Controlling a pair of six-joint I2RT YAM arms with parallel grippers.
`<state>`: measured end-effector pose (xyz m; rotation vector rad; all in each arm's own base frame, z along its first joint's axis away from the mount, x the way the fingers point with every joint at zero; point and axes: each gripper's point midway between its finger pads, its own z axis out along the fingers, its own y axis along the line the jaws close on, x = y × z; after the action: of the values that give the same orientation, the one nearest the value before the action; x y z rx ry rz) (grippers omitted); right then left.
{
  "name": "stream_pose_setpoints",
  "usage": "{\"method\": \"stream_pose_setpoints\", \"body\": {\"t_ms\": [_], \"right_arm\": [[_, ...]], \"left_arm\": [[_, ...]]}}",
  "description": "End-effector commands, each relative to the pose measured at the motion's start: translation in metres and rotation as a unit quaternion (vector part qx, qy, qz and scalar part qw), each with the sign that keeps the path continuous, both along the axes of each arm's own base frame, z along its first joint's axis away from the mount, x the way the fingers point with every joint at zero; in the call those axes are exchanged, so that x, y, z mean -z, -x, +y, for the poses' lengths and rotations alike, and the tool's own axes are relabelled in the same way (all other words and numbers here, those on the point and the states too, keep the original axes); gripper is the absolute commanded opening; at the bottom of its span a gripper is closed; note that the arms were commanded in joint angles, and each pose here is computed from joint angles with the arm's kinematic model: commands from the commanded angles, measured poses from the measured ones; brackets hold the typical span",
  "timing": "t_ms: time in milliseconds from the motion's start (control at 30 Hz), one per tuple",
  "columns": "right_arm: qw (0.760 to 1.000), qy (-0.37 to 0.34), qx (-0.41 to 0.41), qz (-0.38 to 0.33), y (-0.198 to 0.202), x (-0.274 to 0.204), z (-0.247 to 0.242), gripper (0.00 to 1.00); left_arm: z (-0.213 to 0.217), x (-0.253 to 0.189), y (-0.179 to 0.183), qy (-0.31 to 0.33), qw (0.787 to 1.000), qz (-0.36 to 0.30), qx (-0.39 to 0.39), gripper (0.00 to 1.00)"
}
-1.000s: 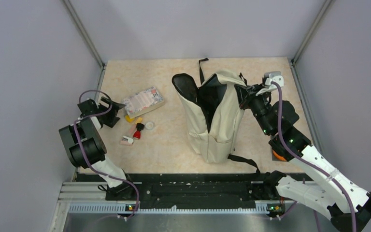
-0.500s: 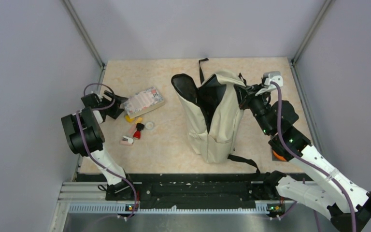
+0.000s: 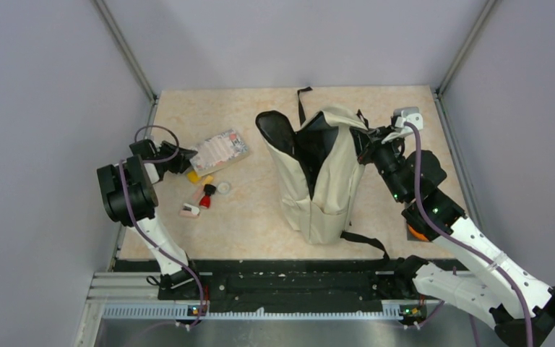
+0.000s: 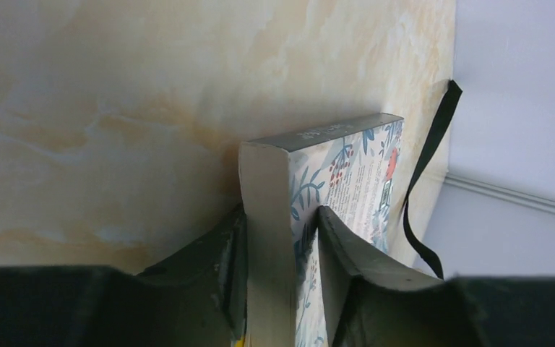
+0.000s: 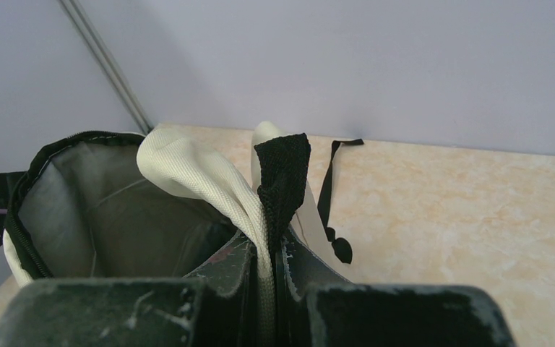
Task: Pack the student bag
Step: Pick up the book from the center of the board.
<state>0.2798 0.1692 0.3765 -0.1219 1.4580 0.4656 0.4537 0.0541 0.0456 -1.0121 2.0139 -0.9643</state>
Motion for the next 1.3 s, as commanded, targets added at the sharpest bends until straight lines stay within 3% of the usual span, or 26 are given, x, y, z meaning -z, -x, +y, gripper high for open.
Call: {"method": "stream_pose_setpoints", "body": {"t_ms": [0, 167, 433, 700, 900, 1067, 1267], "right_arm": [[0.999, -0.021, 0.005, -0.026, 0.005, -0.025, -0.006, 0.00], [0.999, -0.020, 0.006, -0.028, 0.007, -0.027, -0.008, 0.00], [0.999, -0.017, 0.010, -0.032, 0.008, -0.031, -0.011, 0.00], [0.999, -0.015, 0.014, -0.034, 0.007, -0.030, -0.012, 0.00], [0.999, -0.013, 0.016, -0.035, 0.007, -0.031, -0.013, 0.00], [0.999, -0.013, 0.017, -0.036, 0.005, -0.030, -0.012, 0.00], [0.999, -0.013, 0.013, -0.033, 0.004, -0.030, -0.009, 0.00]], "left_arm": [[-0.004, 0.001, 0.000, 0.002, 1.000, -0.006, 0.006, 0.32], [-0.010, -0.029, 0.000, 0.006, 0.998, -0.058, 0.012, 0.00], [-0.026, -0.139, 0.011, -0.013, 0.977, -0.211, 0.038, 0.00], [-0.054, -0.245, 0.055, -0.129, 0.946, -0.295, 0.044, 0.00], [-0.093, -0.337, 0.109, -0.222, 0.902, -0.369, 0.016, 0.00], [-0.123, -0.410, 0.155, -0.215, 0.866, -0.452, 0.014, 0.00], [-0.160, -0.475, 0.176, -0.175, 0.834, -0.520, 0.053, 0.00]]}}
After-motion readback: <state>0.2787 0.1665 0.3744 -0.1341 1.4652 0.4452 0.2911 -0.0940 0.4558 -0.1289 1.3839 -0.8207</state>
